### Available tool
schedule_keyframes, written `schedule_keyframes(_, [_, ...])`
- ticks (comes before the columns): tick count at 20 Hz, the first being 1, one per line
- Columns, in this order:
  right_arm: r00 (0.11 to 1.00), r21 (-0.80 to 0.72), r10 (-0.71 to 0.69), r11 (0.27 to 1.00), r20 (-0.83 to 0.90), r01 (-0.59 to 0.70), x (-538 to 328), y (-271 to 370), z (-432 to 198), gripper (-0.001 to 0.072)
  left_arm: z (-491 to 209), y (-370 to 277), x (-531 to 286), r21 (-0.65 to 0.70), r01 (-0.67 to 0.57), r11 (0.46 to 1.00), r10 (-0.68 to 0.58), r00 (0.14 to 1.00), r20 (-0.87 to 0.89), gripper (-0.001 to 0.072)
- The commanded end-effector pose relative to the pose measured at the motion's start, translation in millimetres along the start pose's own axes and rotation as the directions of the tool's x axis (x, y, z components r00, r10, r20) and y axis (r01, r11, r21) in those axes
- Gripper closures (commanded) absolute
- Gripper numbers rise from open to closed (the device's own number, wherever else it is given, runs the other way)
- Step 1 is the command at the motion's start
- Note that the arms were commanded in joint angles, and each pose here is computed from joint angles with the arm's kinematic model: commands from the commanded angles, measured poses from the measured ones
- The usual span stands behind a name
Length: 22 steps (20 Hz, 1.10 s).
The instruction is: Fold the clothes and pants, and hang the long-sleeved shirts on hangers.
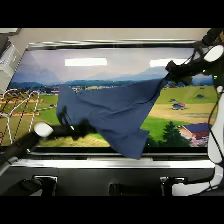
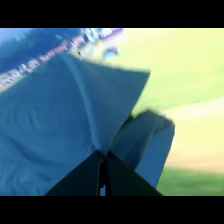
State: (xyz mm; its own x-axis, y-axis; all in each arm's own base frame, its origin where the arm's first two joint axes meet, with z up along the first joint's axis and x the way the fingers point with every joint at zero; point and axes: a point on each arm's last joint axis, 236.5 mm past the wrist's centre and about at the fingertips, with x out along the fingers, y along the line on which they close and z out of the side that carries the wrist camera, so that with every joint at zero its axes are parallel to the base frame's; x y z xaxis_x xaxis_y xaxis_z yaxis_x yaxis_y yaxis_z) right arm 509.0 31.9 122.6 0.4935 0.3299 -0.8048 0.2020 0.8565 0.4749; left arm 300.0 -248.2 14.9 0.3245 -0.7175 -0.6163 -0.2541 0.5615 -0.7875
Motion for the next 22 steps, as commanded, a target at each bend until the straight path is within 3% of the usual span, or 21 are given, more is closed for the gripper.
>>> schedule_keyframes(1, [0.954,-0.175,0.065,0.984,0.293,-0.013,-85,40,43,0.0684,92,-70,-97,0.219,0.085,0.972,-0.12,0.981,0.153,0.0689])
schedule_keyframes(3, [0.842,-0.28,0.154,0.96,0.517,-0.003,-172,77,66,0.0684,140,-124,-192,0.397,0.063,0.916,-0.197,0.931,0.308,0.0689])
schedule_keyframes(5, [0.66,-0.339,0.238,0.94,0.713,0.028,-272,109,72,0.0684,154,-178,-292,0.552,-0.033,0.833,-0.269,0.848,0.457,0.0689])
schedule_keyframes(10, [0.198,-0.448,0.424,0.889,0.884,0.094,-495,160,-14,0.0684,80,-292,-472,0.685,-0.379,0.622,-0.458,0.534,0.711,0.0689])
schedule_keyframes(13, [0.083,-0.48,0.474,0.873,0.877,0.083,-557,166,-76,0.0684,30,-316,-518,0.623,-0.449,0.641,-0.523,0.338,0.782,0.0689])
schedule_keyframes(15, [0.048,-0.49,0.488,0.871,0.872,0.041,-575,167,-96,0.0684,16,-306,-535,0.526,-0.508,0.681,-0.474,0.242,0.847,0.0689])
schedule_keyframes(17, [0.062,-0.483,0.483,0.875,0.874,-0.01,-570,166,-92,0.0684,20,-293,-529,0.499,-0.512,0.699,-0.43,0.256,0.866,0.0689])
schedule_keyframes(19, [0.155,-0.455,0.452,0.89,0.878,-0.017,-536,162,-67,0.0684,41,-271,-504,0.513,-0.445,0.734,-0.373,0.366,0.852,0.0689])
schedule_keyframes(22, [0.444,-0.365,0.347,0.93,0.826,-0.046,-428,142,-15,0.0684,89,-215,-442,0.497,-0.277,0.822,-0.243,0.619,0.747,0.0689])
